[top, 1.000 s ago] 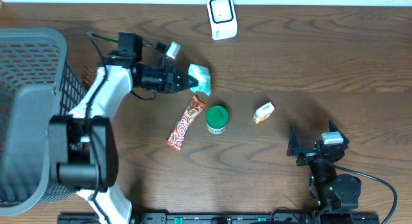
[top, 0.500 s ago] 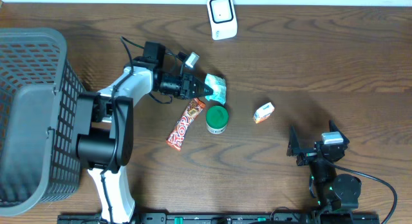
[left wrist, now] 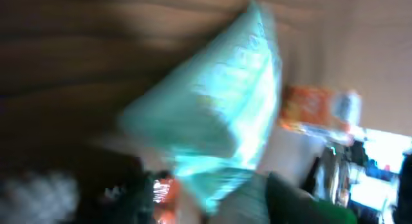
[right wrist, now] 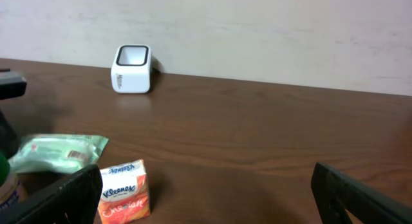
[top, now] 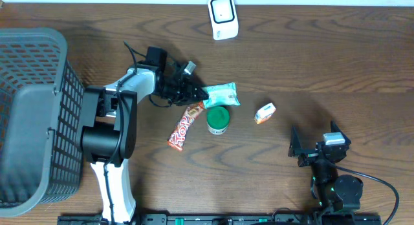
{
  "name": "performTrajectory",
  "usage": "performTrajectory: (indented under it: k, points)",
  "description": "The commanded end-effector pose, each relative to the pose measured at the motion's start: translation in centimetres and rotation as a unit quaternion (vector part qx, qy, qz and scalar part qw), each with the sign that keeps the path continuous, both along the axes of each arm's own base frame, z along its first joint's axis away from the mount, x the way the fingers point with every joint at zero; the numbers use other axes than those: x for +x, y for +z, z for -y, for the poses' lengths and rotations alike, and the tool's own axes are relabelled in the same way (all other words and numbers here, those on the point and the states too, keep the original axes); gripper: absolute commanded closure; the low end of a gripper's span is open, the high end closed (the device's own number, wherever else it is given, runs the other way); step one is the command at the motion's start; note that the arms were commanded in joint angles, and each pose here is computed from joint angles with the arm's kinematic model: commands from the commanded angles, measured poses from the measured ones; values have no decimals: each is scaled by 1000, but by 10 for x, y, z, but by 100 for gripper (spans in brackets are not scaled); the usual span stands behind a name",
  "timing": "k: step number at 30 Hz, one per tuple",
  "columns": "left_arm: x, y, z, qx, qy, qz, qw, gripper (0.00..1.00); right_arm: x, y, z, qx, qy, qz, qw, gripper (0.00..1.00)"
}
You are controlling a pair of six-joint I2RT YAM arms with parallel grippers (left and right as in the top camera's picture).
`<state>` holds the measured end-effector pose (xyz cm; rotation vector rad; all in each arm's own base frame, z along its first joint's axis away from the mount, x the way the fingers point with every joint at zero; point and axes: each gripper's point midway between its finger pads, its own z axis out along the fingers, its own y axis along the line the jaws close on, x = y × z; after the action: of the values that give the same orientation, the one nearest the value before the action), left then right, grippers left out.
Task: Scan the item barcode
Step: 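Carry the wipes pack with the left gripper and drop it behind the jar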
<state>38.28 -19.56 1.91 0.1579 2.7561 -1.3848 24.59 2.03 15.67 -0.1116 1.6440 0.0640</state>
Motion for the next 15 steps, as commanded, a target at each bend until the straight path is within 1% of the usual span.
performTrajectory:
  k: [1, 5, 8, 10, 13, 15]
  points:
    - [13, -23, -31, 86, 66, -29, 994, 34, 0, -1, 2, 6, -6, -2, 1000, 1]
    - [18, -15, -39, 93, 89, -31, 991, 32, 0, -1, 2, 6, -6, -2, 1000, 1]
    - [23, 4, -39, 91, 94, -8, 991, 27, 0, -1, 2, 6, -6, -2, 1000, 1]
    - [28, 21, -42, 97, 108, 9, 989, 26, 0, -1, 2, 6, -6, -2, 1000, 1]
    - [37, 63, -43, 92, 118, 60, 987, 20, 0, -1, 2, 6, -6, -2, 1000, 1]
    - [39, 98, -42, 82, 124, 97, 984, 19, 0, -1, 2, 6, -6, -2, 1000, 1]
